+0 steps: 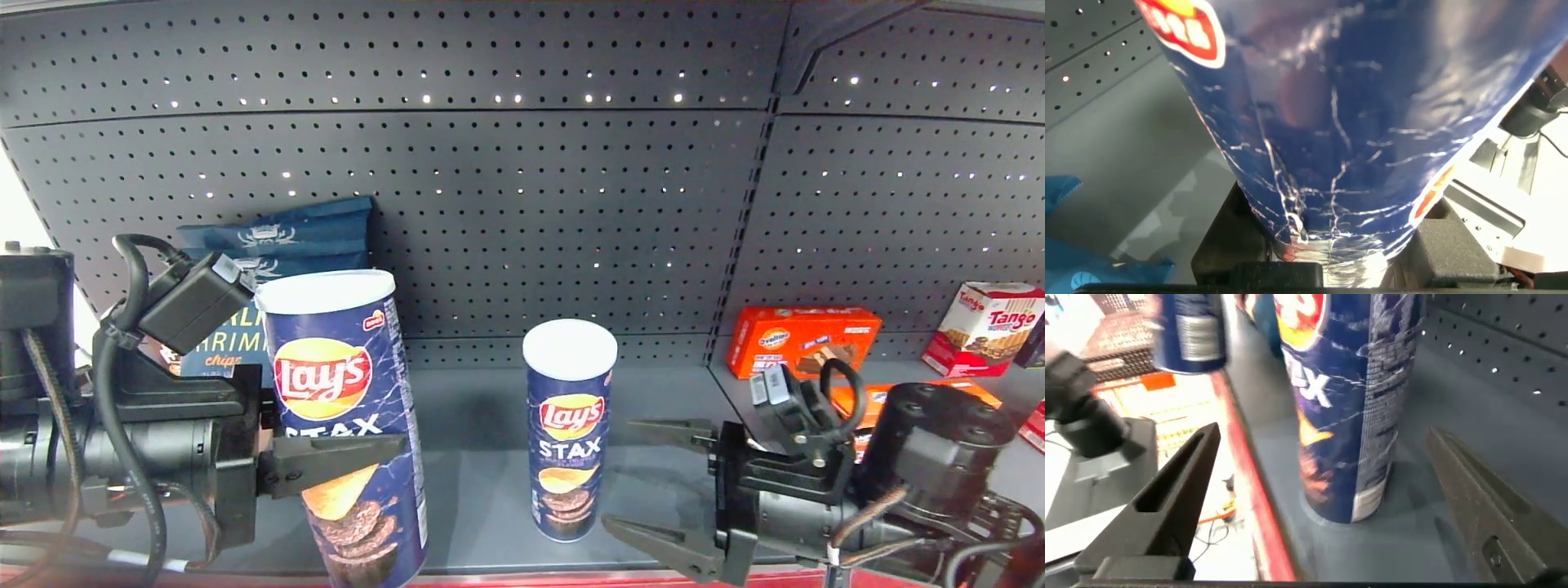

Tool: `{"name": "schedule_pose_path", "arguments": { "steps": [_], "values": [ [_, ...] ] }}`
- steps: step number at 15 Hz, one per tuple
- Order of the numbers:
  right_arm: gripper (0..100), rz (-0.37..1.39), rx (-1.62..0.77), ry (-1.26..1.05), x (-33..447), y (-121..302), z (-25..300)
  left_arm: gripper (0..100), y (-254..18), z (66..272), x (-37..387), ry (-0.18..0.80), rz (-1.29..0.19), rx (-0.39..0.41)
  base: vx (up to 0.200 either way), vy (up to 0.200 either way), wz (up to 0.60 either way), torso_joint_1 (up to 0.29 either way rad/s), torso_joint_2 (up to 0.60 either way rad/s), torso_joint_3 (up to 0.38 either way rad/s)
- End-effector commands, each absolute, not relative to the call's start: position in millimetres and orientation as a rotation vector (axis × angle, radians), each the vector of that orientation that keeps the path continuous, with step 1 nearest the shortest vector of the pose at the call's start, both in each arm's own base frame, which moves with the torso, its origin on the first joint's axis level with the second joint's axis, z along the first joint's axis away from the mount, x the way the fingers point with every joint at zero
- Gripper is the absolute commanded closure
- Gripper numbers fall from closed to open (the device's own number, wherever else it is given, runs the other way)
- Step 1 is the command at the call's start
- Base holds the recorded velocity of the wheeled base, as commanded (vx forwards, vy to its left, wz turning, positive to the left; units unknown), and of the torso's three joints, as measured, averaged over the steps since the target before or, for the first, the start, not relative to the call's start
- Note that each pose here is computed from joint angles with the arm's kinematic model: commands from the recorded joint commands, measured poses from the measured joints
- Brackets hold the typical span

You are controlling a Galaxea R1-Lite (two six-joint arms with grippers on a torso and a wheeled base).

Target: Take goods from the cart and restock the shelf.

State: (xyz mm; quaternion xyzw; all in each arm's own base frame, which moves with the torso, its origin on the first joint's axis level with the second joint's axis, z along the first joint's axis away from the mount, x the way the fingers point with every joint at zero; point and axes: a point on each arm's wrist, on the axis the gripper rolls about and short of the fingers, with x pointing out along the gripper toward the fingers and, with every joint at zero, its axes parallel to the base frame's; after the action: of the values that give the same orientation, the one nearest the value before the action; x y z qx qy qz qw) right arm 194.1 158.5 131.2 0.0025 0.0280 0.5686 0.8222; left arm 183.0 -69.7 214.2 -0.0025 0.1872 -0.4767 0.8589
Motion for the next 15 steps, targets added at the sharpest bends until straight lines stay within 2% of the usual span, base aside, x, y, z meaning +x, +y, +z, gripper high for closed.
{"name": "schedule_pose_path", "arguments": {
  "steps": [1,6,9,13,15],
  "values": [
    [0,1.160,0.007,-0.038,167.2,126.7,154.9,100,-66.6,214.3,184.7,0.391,-0.984,-0.009,0.000,0.000,0.00,0.000,0.00,0.000],
    [0,0.878,-0.052,-0.168,142.4,59.7,188.8,100,-62.3,214.7,185.9,0.384,-0.963,-0.012,0.000,0.000,0.00,0.000,0.00,0.000],
    [0,0.632,-0.070,-0.145,112.6,32.5,192.2,100,-62.7,214.6,187.5,0.384,-0.965,-0.013,0.000,0.000,0.00,0.000,0.00,0.000],
    [0,0.327,-0.054,-0.086,28.5,8.7,164.3,100,-62.4,211.8,186.0,0.392,-0.967,-0.012,0.000,0.000,0.00,0.000,0.00,0.000],
    [0,0.264,-0.046,-0.053,6.0,2.9,154.6,100,-62.7,212.4,186.0,0.389,-0.968,-0.011,0.000,0.000,0.00,0.000,0.00,0.000]
  ]
}}
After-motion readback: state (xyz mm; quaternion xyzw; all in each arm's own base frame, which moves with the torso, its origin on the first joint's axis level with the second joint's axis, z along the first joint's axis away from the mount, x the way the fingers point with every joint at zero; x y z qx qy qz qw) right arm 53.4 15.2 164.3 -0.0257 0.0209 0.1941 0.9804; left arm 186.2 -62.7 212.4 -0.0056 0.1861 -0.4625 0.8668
